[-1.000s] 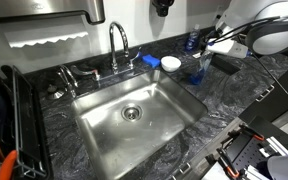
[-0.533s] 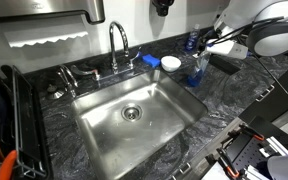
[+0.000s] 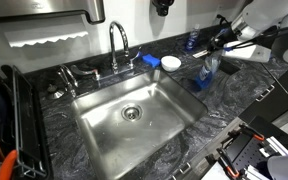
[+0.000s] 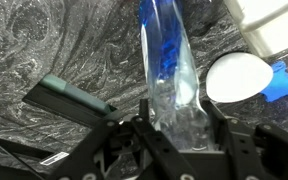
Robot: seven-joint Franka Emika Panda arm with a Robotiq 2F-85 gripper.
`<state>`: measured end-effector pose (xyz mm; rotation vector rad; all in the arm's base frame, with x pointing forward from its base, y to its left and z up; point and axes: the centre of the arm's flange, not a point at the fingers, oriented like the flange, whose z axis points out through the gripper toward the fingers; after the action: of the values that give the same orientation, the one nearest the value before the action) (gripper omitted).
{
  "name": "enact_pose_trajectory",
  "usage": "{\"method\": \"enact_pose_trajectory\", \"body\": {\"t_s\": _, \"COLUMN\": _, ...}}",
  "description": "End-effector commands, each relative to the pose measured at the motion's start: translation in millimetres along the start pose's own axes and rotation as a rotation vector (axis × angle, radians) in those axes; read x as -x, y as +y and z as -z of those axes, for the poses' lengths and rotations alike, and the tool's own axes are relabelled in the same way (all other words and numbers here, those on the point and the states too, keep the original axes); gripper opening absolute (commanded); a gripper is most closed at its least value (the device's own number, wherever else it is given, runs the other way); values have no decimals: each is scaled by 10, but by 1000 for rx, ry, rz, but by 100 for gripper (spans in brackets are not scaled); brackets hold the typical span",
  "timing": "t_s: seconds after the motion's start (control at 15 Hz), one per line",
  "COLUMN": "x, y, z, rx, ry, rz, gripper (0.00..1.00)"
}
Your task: Move the dishwashing liquid to the front of the counter
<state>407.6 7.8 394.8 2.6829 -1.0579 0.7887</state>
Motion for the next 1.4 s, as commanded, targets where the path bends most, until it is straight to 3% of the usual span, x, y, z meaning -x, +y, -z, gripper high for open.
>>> {"method": "enact_pose_trajectory", "body": {"t_s": 0.0, "x": 224, "y": 325, "z": 288, "rx": -8, "ry": 0, "rz": 7, "gripper": 30}}
{"method": "enact_pose_trajectory", "body": {"t_s": 0.67, "x": 497, "y": 471, "z": 593, "rx": -6, "ry": -41, "rz": 52, "gripper": 30}}
{"method": "enact_pose_trajectory", "body": {"t_s": 1.33, "x": 751, "y": 261, "z": 319, "rx": 150, "ry": -115, "rz": 40, "gripper": 30}}
